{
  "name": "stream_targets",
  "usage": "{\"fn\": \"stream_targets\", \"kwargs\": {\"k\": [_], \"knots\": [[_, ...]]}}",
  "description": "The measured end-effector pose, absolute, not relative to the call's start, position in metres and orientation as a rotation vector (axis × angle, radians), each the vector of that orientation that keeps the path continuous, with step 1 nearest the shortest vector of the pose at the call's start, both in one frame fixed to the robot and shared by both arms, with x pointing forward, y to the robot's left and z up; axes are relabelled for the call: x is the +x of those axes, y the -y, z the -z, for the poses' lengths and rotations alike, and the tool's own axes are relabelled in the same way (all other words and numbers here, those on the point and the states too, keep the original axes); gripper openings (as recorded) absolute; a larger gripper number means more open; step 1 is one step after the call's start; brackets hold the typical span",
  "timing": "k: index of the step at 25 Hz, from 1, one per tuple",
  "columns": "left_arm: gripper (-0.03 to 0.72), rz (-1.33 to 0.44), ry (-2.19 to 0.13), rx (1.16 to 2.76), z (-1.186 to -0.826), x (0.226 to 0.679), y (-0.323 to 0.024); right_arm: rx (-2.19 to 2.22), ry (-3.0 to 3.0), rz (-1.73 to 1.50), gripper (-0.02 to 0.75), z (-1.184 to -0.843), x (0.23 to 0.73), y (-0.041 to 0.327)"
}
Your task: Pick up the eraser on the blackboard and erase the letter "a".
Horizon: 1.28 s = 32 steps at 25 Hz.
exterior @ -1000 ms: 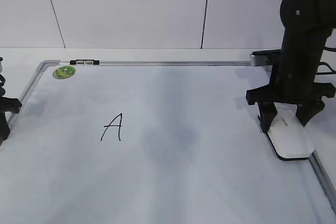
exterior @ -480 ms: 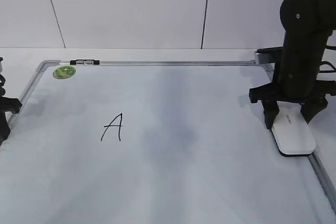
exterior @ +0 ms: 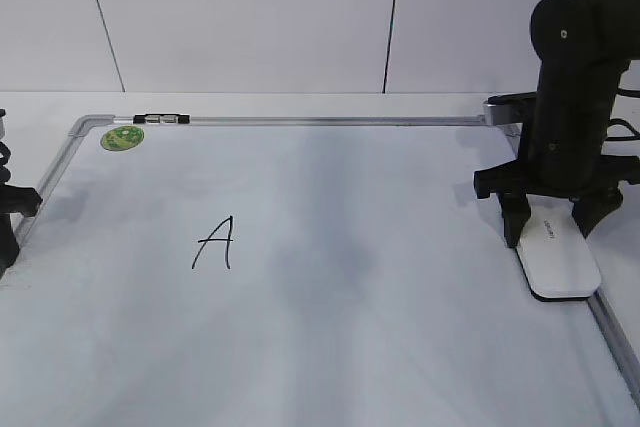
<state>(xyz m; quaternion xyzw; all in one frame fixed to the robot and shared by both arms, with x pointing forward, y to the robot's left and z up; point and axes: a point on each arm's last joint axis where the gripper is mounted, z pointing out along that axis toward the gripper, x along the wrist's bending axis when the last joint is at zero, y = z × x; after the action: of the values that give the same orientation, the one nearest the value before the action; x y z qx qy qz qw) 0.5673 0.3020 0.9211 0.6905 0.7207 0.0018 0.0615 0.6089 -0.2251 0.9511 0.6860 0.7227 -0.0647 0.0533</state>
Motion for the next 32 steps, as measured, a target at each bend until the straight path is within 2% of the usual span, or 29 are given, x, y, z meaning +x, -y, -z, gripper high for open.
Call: {"fn": "stream_targets", "kwargs": {"k": [5, 11, 18, 32], "knots": [[0.119, -0.005, -2.180, 2.088, -0.921, 0.567, -0.302, 2.074, -2.228, 0.190, 0.544, -0.950, 0.609, 0.224], [0.119, -0.005, -2.180, 2.088, -0.921, 0.567, -0.302, 2.060, -2.272, 0.187, 0.624, -0.943, 0.610, 0.222], [0.119, -0.005, -2.180, 2.088, -0.921, 0.567, -0.302, 2.055, -2.278, 0.171, 0.633, -0.945, 0.610, 0.222], [0.125, -0.005, -2.180, 2.088, -0.921, 0.567, -0.302, 2.003, -2.221, -0.010, 0.633, -1.005, 0.596, 0.225]]}}
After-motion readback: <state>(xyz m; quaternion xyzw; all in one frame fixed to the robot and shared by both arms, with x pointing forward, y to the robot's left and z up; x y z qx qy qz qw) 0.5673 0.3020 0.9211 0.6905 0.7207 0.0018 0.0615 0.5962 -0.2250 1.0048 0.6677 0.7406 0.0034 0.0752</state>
